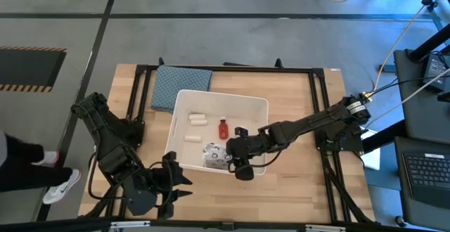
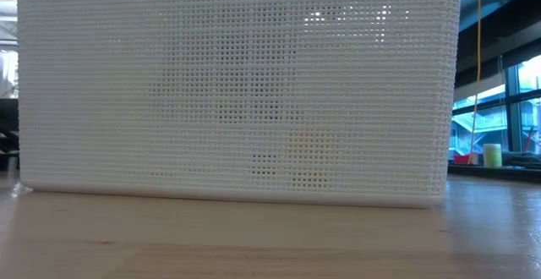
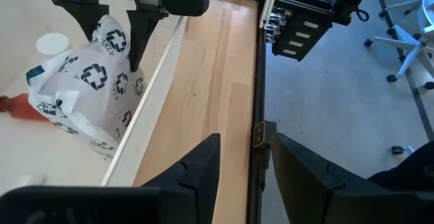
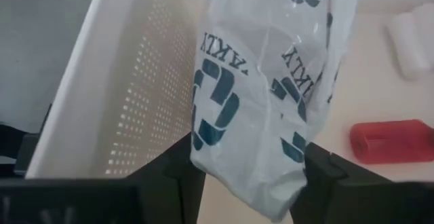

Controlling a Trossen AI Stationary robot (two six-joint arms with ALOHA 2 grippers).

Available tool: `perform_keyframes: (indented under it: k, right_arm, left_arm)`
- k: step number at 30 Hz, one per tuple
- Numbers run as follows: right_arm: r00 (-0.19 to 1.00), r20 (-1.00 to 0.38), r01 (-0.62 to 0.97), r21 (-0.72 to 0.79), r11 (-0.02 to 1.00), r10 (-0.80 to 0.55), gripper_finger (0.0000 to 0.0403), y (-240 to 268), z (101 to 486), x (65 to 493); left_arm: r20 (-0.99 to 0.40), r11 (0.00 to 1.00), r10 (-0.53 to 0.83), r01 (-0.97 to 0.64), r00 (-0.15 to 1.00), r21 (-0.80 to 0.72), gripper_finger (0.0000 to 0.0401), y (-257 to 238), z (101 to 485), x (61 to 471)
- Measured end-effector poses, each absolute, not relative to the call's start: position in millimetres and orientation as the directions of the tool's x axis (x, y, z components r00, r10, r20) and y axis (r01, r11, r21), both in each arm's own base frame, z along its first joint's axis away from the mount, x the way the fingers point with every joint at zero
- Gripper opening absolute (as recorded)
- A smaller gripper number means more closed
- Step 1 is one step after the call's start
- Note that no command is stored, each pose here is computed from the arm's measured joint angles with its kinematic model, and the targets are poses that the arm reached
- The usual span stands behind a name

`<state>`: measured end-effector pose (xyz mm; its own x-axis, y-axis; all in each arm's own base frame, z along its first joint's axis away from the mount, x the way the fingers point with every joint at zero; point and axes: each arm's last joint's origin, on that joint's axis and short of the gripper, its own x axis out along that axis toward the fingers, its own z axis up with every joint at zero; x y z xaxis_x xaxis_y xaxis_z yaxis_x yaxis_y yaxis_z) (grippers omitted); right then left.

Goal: Pick & place medical supplies in basket/bin
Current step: Put the medical supply bag into the white basket

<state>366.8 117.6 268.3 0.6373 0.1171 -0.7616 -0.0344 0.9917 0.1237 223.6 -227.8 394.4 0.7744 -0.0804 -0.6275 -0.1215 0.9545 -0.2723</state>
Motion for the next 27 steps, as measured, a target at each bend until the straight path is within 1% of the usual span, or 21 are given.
perform_keyframes:
  k: [10,17,19,23,27]
  right_arm:
    - [0.629,-0.767,-0.030,0.140,0.990,0.127,0.0178,117.9,267.1,366.4]
    - [0.631,-0.765,-0.032,0.143,0.989,0.131,0.0179,118.2,266.8,366.7]
    - [0.637,-0.760,-0.033,0.140,0.990,0.129,0.0179,118.0,270.7,365.6]
    - [0.610,-0.785,-0.037,0.112,0.993,0.111,0.0179,116.6,282.8,362.0]
    - [0.581,-0.807,-0.049,0.092,0.995,0.103,0.0179,115.2,304.6,356.5]
  left_arm:
    - [-0.639,0.958,-0.071,-0.125,0.766,-0.256,0.0127,-226.7,393.2,222.7]
    - [-0.639,0.958,-0.071,-0.125,0.766,-0.257,0.0127,-226.7,393.2,222.7]
    - [-0.639,0.958,-0.071,-0.125,0.766,-0.257,0.0127,-226.7,393.2,222.7]
    - [-0.646,0.957,-0.088,-0.116,0.758,-0.265,0.0127,-227.2,393.0,222.5]
    - [-0.649,0.957,-0.092,-0.113,0.755,-0.268,0.0127,-227.4,392.9,222.3]
